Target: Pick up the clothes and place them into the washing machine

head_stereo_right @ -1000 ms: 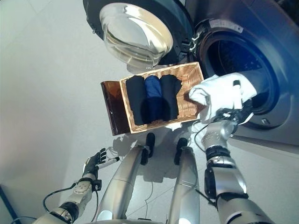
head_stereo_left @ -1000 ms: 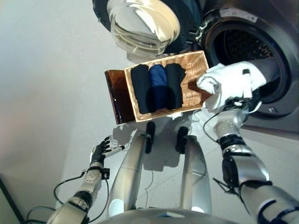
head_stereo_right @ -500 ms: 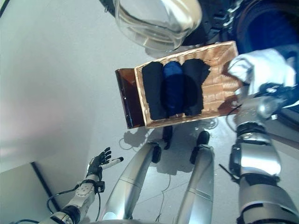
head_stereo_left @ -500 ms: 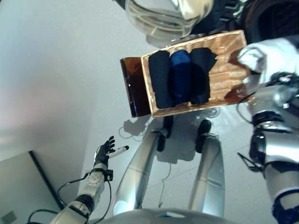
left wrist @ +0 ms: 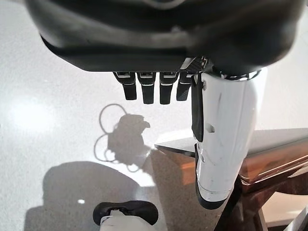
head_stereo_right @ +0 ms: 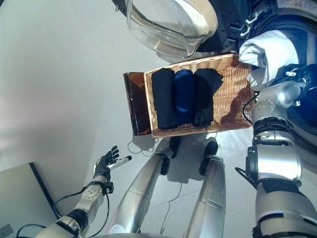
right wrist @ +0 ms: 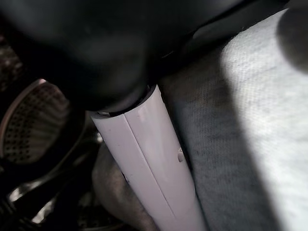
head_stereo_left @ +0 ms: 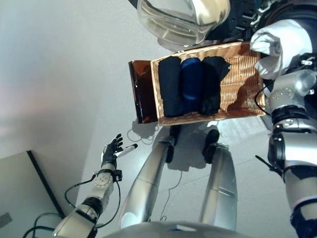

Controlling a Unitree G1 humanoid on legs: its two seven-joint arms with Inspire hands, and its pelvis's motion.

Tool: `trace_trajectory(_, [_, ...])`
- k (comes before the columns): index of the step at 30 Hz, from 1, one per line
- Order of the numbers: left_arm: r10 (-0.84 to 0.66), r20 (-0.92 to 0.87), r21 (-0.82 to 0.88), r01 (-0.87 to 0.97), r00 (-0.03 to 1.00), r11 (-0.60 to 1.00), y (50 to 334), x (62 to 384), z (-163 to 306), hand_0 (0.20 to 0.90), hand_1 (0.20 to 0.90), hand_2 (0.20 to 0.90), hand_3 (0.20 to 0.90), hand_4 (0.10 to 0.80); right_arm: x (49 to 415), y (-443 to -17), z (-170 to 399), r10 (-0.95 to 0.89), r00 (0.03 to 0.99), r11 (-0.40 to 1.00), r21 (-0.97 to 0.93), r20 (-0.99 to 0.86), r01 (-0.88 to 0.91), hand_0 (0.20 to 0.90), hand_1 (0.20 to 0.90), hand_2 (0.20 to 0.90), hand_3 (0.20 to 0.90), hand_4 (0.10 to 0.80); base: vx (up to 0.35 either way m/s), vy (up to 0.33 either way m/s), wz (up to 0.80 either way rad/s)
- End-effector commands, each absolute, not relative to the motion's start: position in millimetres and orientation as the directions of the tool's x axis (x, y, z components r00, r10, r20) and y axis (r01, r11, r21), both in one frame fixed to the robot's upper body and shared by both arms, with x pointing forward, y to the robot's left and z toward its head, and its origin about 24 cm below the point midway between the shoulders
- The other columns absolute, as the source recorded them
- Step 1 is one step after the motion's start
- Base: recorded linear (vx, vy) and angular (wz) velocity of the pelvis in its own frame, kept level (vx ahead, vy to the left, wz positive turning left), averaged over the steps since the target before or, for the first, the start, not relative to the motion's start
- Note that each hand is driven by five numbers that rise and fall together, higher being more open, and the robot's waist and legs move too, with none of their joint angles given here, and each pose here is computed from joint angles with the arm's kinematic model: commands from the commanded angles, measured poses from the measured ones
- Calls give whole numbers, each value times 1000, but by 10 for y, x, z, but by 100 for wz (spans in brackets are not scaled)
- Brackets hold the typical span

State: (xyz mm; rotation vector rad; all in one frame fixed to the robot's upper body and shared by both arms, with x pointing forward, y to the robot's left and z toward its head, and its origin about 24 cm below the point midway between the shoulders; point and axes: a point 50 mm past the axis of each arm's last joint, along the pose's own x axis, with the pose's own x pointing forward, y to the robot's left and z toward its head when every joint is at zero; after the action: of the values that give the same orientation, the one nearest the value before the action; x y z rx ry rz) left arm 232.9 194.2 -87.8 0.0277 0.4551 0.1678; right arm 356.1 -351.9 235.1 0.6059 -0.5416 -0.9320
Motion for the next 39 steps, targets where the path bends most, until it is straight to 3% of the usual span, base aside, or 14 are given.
trace_trajectory(1, [336,-475,178,-285,813,942,2399,2056,-982,900,900,900,900,800,3111,-3863,3064,-881,229,473,744,415,472,200,200,200,200,300,-6,-35,15])
trace_trajectory(12, [325,-475,159,-284,818,946,2342,2003,-1003,900,900,900,900,800,2968,-3951,3274,-891,128,426,707,435,565,200,200,200,200,300,-26,34,-3])
trace_trajectory(31, [327,-408,95,-316,853,944,2337,2074,-885,900,900,900,900,800,2829,-3908,3904,-787,93,512,561,610,651,200,200,200,200,300,-5,-6,-10])
trace_trajectory(39, [345,-410,128,-322,844,938,2412,2022,-894,900,900,900,900,800,2688,-3796,4289,-721,30,547,542,692,638,200,200,200,200,300,14,-5,10])
